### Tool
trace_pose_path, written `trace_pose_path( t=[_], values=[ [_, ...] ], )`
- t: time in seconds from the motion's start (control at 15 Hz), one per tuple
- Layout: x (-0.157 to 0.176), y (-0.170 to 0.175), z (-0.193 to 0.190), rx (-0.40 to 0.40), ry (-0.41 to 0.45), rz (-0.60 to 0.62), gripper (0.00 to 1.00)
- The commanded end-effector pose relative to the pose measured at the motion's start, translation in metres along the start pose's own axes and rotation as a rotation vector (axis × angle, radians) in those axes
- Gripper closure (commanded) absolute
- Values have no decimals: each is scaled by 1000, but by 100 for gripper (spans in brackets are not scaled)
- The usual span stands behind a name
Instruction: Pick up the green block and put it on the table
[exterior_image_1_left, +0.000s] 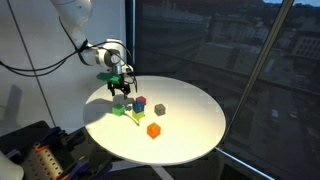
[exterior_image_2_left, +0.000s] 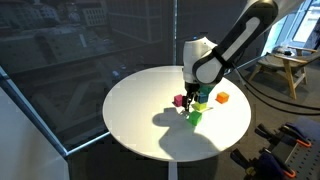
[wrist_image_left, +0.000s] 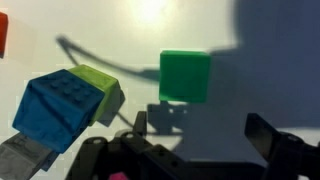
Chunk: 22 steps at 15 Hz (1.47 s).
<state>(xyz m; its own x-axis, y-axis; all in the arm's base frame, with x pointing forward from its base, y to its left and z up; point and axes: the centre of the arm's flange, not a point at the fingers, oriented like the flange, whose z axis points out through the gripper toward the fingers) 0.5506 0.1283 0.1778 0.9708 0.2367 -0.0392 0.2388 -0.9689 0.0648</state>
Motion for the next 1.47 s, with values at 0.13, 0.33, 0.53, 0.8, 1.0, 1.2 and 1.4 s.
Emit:
trace_pose_path(
  t=[0.13, 0.33, 0.53, 0.8, 1.0, 1.2, 1.4],
  values=[
    [-24, 18, -52, 27, -12, 78, 0],
    [-34, 33, -71, 41, -13, 133, 0],
    [-44, 48, -89, 55, -7, 193, 0],
    [-54, 56, -106, 66, -14, 260, 0],
    [-60, 53, -114, 66, -32, 284, 0],
    [-51, 55, -105, 56, -33, 256, 0],
    [-54, 54, -107, 56, -36, 256, 0]
  ],
)
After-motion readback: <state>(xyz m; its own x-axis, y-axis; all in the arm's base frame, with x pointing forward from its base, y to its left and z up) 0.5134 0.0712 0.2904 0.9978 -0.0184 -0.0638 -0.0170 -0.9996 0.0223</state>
